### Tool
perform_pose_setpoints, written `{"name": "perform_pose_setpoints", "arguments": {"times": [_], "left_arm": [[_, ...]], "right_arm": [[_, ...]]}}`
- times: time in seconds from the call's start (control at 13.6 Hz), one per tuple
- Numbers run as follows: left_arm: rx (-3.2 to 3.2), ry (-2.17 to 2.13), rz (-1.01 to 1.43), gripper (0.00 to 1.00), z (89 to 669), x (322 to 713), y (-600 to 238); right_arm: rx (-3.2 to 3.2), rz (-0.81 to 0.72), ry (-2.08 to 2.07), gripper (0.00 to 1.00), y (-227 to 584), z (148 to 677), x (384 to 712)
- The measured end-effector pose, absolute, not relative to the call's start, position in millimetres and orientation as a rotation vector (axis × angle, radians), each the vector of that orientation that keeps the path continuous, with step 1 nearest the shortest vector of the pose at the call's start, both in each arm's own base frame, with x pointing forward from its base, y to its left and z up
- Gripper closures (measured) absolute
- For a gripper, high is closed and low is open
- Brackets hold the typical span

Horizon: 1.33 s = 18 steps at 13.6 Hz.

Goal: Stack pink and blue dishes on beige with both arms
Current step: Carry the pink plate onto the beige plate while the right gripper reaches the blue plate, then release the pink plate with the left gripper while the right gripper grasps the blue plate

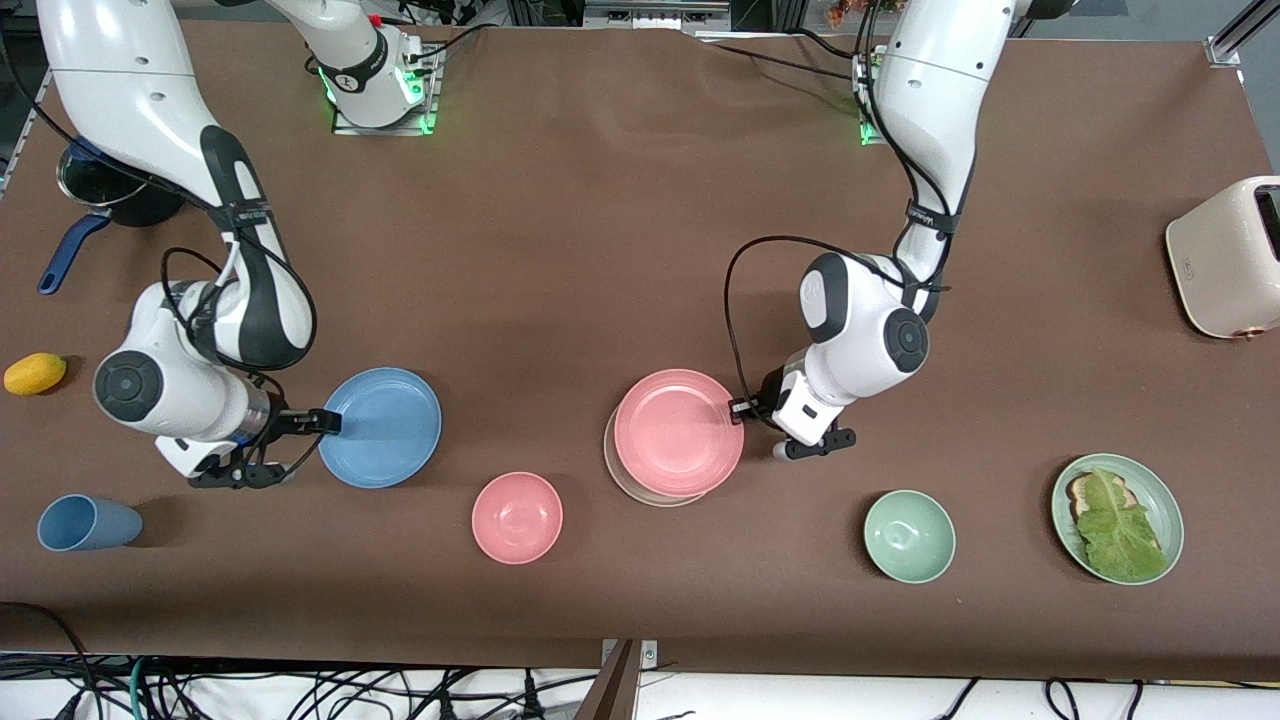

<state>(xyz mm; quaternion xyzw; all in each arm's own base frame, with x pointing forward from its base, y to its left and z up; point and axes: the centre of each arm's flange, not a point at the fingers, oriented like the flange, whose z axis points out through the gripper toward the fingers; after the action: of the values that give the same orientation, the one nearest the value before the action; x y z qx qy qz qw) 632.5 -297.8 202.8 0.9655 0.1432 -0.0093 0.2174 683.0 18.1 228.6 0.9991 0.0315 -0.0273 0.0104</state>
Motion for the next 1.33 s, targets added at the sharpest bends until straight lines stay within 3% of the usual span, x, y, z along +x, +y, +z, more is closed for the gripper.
{"name": "perform_pose_setpoints", "arguments": {"times": [0.44, 0.59, 0.74, 0.96, 1.11, 1.18, 1.33], "left_arm": [[2.678, 0.423, -0.03, 0.95, 191, 635, -310], [2.678, 0.43, -0.032, 0.95, 190, 635, -310], [2.678, 0.433, -0.029, 0.91, 189, 637, -309], [2.677, 0.439, -0.02, 0.63, 192, 639, -307], [2.672, 0.438, -0.011, 0.41, 196, 642, -308], [2.667, 0.437, 0.0, 0.31, 200, 644, -309], [2.656, 0.424, -0.024, 0.11, 216, 648, -308]], "right_arm": [[3.117, -0.069, 0.095, 0.07, 11, 208, 671], [3.117, -0.057, 0.1, 0.12, 3, 201, 667], [3.117, -0.065, 0.098, 0.26, -1, 195, 663], [3.118, -0.067, 0.099, 0.32, 0, 194, 662], [3.132, -0.067, 0.078, 0.48, 0, 194, 662], [3.142, -0.066, 0.068, 0.48, 1, 194, 662], [3.149, -0.067, 0.065, 0.66, 3, 193, 661]]}}
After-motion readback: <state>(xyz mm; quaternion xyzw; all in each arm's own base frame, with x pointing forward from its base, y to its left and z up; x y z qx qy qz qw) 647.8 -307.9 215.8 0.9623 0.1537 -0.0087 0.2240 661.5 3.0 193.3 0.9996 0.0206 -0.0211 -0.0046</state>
